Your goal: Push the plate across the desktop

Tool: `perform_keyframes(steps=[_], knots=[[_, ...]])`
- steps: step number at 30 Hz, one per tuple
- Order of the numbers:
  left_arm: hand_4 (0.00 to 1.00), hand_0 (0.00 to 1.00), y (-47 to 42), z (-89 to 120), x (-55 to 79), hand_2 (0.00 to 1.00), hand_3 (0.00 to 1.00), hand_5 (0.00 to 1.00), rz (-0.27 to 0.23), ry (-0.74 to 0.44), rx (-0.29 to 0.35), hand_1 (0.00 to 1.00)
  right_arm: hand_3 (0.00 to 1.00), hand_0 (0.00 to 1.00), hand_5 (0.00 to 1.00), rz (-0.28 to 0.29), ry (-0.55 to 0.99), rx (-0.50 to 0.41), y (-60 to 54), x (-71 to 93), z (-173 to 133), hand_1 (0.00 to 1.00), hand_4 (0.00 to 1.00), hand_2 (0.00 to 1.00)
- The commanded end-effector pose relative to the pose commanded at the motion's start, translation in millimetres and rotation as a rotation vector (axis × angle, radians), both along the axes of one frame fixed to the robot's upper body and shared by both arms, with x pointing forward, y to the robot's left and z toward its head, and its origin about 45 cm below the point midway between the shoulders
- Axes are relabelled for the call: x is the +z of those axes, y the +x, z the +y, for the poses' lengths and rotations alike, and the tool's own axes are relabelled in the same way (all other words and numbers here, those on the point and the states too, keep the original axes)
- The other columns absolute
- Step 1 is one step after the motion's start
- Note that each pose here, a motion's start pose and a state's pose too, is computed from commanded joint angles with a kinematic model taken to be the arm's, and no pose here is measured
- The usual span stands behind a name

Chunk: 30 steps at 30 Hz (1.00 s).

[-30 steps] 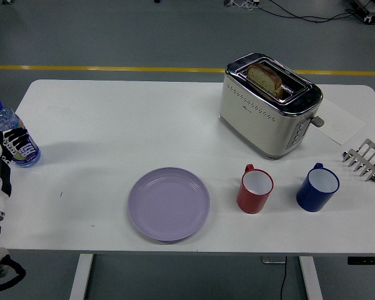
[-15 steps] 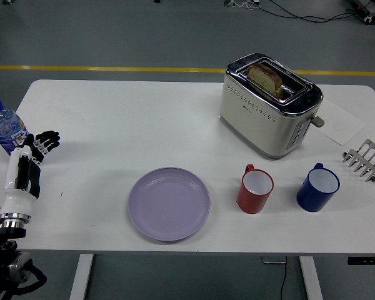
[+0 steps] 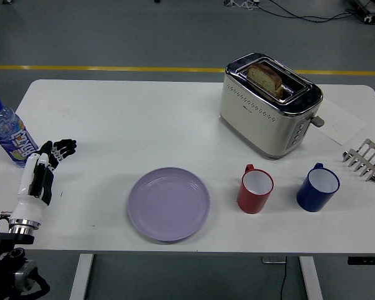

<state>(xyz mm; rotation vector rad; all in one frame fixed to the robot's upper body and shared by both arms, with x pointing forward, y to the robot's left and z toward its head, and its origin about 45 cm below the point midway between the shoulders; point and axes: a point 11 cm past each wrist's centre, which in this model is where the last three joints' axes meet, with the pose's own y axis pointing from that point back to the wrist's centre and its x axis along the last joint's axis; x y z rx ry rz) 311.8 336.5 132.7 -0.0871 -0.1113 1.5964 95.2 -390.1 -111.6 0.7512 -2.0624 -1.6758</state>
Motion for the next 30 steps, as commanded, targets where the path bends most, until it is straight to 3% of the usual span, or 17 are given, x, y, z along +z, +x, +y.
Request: perform_keyframes(steps=[8, 30], knots=[[0.458, 0.733, 4.3, -8.7, -5.1, 0.719, 0.635, 0.998, 0.043, 0.007, -0.042, 0.748, 0.652, 0.689, 0.322, 0.027, 0.000, 0.001, -6.8, -1.3, 0.0, 0.681, 0.467, 0.745], [0.477, 0.737, -9.3, 12.7, -11.6, 0.719, 0.652, 0.998, 0.061, 0.008, 0.022, 0.751, 0.641, 0.689, 0.325, 0.116, 0.025, 0.000, -28.0, -6.8, 9.1, 0.680, 0.464, 0.738]])
